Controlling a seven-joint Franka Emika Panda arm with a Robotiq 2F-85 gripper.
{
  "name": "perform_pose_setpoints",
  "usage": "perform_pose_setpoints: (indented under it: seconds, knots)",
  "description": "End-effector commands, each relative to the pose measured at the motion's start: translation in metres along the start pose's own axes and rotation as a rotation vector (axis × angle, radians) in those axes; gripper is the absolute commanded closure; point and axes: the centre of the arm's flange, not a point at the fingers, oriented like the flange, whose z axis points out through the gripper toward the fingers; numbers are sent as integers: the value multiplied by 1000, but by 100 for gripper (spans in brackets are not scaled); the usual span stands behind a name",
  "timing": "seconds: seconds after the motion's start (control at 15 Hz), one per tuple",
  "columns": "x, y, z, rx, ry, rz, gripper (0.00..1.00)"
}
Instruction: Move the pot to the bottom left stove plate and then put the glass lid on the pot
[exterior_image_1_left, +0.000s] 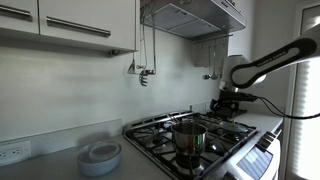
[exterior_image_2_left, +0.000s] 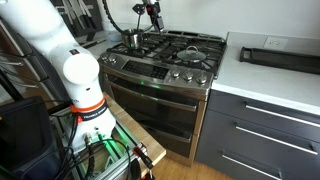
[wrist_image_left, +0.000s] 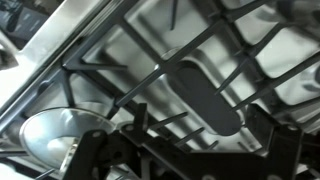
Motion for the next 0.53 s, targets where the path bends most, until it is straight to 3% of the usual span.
perform_pose_setpoints:
  seconds: [0.0,0.13,0.47]
  knots:
    - [33,41,33,-167,56,64,0]
    - [49,62,46,-214,94,86,0]
    - [67,86,75,-225,123,155,0]
